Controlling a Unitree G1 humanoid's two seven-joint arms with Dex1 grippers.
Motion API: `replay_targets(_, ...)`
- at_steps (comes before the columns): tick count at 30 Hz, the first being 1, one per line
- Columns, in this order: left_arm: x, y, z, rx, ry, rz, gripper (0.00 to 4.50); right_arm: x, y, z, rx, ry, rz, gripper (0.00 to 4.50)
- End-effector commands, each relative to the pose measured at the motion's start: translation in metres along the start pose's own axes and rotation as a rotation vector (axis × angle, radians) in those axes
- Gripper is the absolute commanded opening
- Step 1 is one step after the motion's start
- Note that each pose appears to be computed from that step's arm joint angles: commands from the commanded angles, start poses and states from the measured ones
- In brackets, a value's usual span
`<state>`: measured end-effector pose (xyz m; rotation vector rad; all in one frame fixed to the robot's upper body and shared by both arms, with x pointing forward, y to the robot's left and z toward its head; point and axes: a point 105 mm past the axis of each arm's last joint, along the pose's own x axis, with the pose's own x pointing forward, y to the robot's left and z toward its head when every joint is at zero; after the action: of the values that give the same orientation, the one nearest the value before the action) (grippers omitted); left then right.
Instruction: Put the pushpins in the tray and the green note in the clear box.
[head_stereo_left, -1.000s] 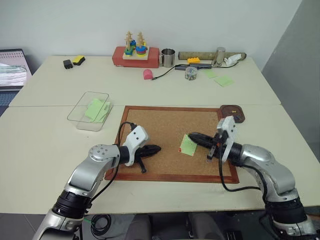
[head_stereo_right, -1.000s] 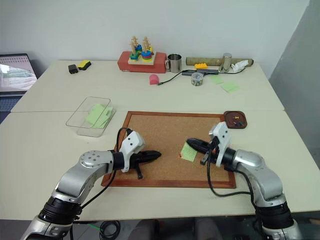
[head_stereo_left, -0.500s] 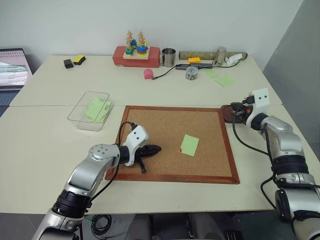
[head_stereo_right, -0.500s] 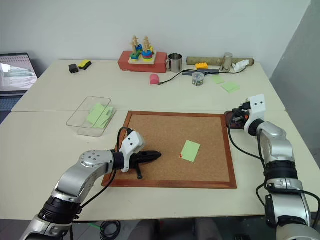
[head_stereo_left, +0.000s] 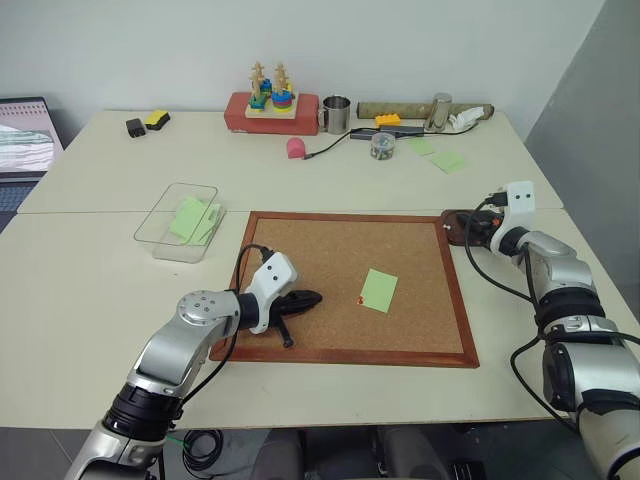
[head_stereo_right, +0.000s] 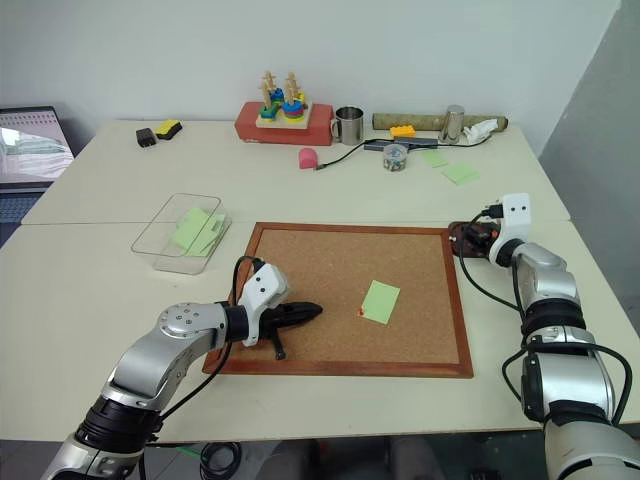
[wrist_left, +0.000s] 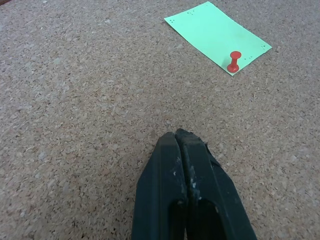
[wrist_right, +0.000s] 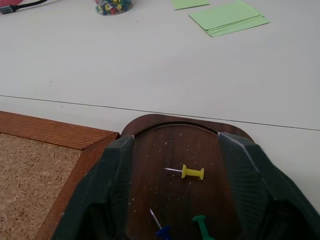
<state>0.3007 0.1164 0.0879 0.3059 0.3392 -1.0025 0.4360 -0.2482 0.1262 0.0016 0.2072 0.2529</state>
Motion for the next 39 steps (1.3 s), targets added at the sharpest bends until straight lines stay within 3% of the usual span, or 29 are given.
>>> replay_targets(1,-0.004,0.001,-0.005,-0.004,0.022,0.009,0.0,-0.009,-0.003,0.036,-0.036,-0.135,0.017,3.54)
replay_targets(5,-0.003,0.001,-0.005,-0.005,0.022,0.007,0.0,-0.021,0.012,0.049,-0.084,-0.215,0.099,4.45)
replay_targets(11,-0.002,0.001,-0.005,-0.005,0.022,-0.002,0.0,-0.061,0.08,0.041,-0.188,-0.24,0.424,4.45)
replay_targets(15,-0.001,0.001,-0.005,-0.008,0.024,-0.012,0.0,-0.089,0.138,0.012,-0.224,-0.163,0.661,4.45)
replay_targets(20,0.0,0.001,-0.005,-0.008,0.025,-0.019,0.0,-0.097,0.172,-0.009,-0.238,-0.121,0.751,4.45)
replay_targets(28,-0.002,0.0,-0.004,-0.005,0.026,-0.017,0.0,-0.097,0.199,-0.023,-0.237,-0.097,0.823,4.45)
replay_targets(39,-0.002,-0.002,0.0,-0.009,0.0,-0.021,0.0,-0.098,0.199,-0.025,-0.267,-0.087,0.83,4.45)
